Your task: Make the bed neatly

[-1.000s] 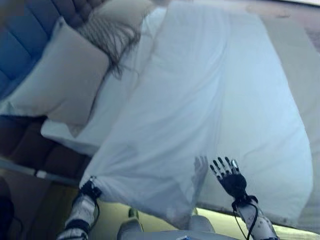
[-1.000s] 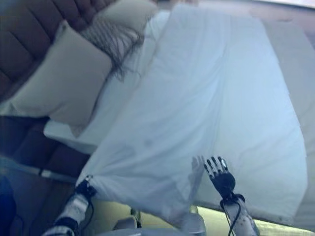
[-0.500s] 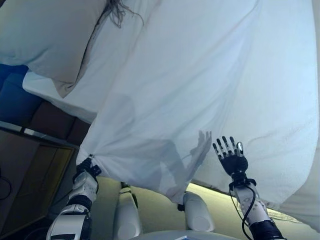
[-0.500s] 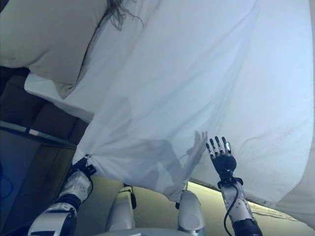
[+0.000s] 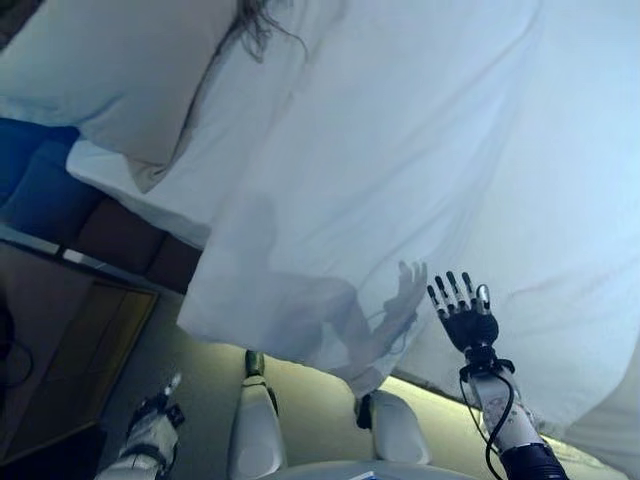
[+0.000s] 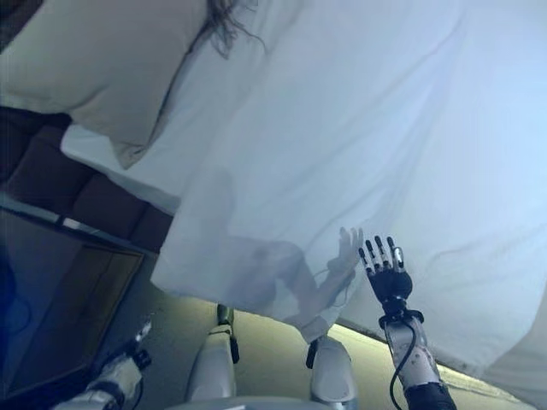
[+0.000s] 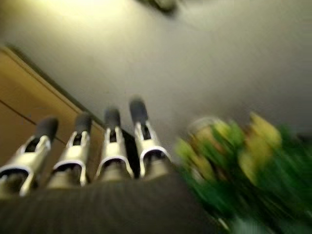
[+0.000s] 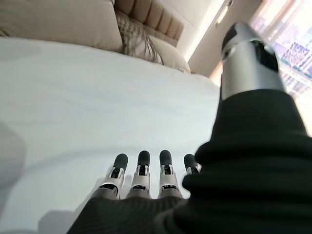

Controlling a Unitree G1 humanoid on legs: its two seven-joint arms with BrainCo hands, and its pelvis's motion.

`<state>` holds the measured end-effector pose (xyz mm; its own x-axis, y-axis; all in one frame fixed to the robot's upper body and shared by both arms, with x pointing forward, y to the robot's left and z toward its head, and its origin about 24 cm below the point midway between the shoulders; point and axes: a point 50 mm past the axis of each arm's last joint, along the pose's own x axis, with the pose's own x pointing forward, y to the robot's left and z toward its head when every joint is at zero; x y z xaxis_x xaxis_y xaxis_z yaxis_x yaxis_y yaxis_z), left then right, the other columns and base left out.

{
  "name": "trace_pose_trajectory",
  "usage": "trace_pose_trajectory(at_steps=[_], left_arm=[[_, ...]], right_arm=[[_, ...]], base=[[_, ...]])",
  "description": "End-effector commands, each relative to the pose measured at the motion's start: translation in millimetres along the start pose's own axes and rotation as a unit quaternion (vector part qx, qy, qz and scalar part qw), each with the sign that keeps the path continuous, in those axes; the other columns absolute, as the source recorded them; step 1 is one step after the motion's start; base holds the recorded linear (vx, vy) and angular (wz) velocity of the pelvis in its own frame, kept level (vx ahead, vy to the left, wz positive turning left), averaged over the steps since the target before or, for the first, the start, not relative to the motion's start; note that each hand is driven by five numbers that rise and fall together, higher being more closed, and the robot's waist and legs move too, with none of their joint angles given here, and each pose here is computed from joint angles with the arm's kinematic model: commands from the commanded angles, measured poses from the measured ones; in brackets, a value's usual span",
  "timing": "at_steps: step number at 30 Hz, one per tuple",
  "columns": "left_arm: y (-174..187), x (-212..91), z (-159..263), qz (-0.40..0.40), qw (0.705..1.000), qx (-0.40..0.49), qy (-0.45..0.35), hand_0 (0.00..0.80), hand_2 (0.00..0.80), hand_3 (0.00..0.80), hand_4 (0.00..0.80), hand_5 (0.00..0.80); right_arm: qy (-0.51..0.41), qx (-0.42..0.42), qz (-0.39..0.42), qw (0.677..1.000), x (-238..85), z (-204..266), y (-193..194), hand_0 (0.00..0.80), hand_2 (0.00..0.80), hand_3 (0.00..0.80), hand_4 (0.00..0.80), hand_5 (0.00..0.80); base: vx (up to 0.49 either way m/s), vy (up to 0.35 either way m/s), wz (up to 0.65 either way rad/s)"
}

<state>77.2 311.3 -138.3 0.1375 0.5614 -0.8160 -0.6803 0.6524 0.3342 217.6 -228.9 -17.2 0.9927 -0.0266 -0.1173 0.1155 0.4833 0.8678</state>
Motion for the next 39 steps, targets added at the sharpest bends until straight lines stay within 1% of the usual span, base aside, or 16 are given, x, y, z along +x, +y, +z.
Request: trace_pose_trajectory(at_steps=[1,5,8,10,11,13,14,17,18,20,23,28,35,38,39], left_arm=[[42.7,3.9,2.7,0.043,0.997,0.049,-0.035,0.0,0.0,0.0,0.0,0.0],[36.5,0.7,24.0,0.003,0.994,0.031,-0.107,0.0,0.0,0.0,0.0,0.0],[24.6,-8.1,60.1,-0.085,0.978,-0.027,-0.188,0.0,0.0,0.0,0.0,0.0],[9.0,-17.1,71.9,-0.172,0.959,-0.074,-0.214,0.0,0.0,0.0,0.0,0.0],[-0.8,-22.4,74.5,-0.223,0.944,-0.105,-0.218,0.0,0.0,0.0,0.0,0.0],[-12.3,-29.1,78.2,-0.279,0.924,-0.136,-0.225,0.0,0.0,0.0,0.0,0.0],[-23.9,-36.2,82.3,-0.323,0.904,-0.157,-0.23,0.0,0.0,0.0,0.0,0.0],[-44.3,-48.6,87.2,-0.403,0.867,-0.189,-0.225,0.0,0.0,0.0,0.0,0.0],[-51.4,-52.9,88.6,-0.433,0.851,-0.198,-0.22,0.0,0.0,0.0,0.0,0.0],[-62.4,-60.2,91.2,-0.469,0.833,-0.201,-0.215,0.0,0.0,0.0,0.0,0.0],[-69.2,-65.5,92.6,-0.486,0.825,-0.195,-0.213,0.0,0.0,0.0,0.0,0.0],[-64.6,-66.6,87.6,-0.5,0.817,-0.197,-0.209,0.0,0.0,0.0,0.0,0.0],[-56.4,-61.7,72.2,-0.501,0.827,-0.167,-0.193,0.0,0.0,0.0,0.0,0.0],[-57.3,-62.9,78.3,-0.495,0.831,-0.157,-0.2,0.0,0.0,0.0,0.0,0.0],[-58.9,-63.4,79.0,-0.495,0.832,-0.148,-0.201,0.0,0.0,0.0,0.0,0.0]], right_arm=[[-0.05,0.018,0.015,0.998,-7.5,10.8,7.6,0.0,0.0,0.0,0.0,0.0],[-0.057,0.009,0.004,0.998,-14.0,14.6,2.5,0.0,0.0,0.0,0.0,0.0],[-0.059,0.002,-0.006,0.998,-22.5,17.4,-4.5,0.0,0.0,0.0,0.0,0.0],[-0.063,0.001,-0.015,0.998,-29.0,18.6,-10.5,0.0,0.0,0.0,0.0,0.0],[-0.065,0.001,-0.02,0.998,-32.5,19.2,-14.0,0.0,0.0,0.0,0.0,0.0],[-0.069,0.0,-0.023,0.997,-35.4,20.5,-18.0,0.0,0.0,0.0,0.0,0.0],[-0.072,0.001,-0.026,0.997,-37.6,20.5,-21.8,0.0,0.0,0.0,0.0,0.0],[-0.079,-0.007,-0.034,0.996,-40.1,21.5,-25.7,0.0,0.0,0.0,0.0,0.0],[-0.079,-0.019,-0.039,0.996,-41.0,22.3,-26.9,0.0,0.0,0.0,0.0,0.0],[-0.078,-0.049,-0.055,0.994,-42.8,24.5,-29.5,0.0,0.0,0.0,0.0,0.0],[-0.067,-0.103,-0.093,0.988,-51.3,28.0,-38.7,0.0,0.0,0.0,0.0,0.0],[-0.066,-0.07,-0.124,0.988,-74.4,33.1,-57.3,0.0,0.0,0.0,0.0,0.0],[-0.066,-0.065,-0.108,0.99,-80.2,34.3,-56.3,0.0,0.0,0.0,0.0,0.0],[-0.055,-0.05,-0.095,0.993,-78.6,22.6,-53.0,0.0,0.0,0.0,0.0,0.0],[-0.05,-0.039,-0.103,0.993,-81.6,18.6,-55.4,0.0,0.0,0.0,0.0,0.0]], base=[[0.112,0.032,0.13],[0.086,0.041,0.15],[0.07,0.031,0.18],[0.059,0.011,0.07],[0.037,0.016,0.04],[0.008,0.008,0.02],[0.0,0.0,0.0],[-0.002,-0.005,-0.02],[0.0,0.0,0.0],[-0.021,0.0,-0.06],[0.003,0.002,-0.04],[-0.001,-0.003,-0.17],[-0.029,0.12,-0.23],[-0.149,0.223,-0.39],[-0.2,0.313,-0.11]])
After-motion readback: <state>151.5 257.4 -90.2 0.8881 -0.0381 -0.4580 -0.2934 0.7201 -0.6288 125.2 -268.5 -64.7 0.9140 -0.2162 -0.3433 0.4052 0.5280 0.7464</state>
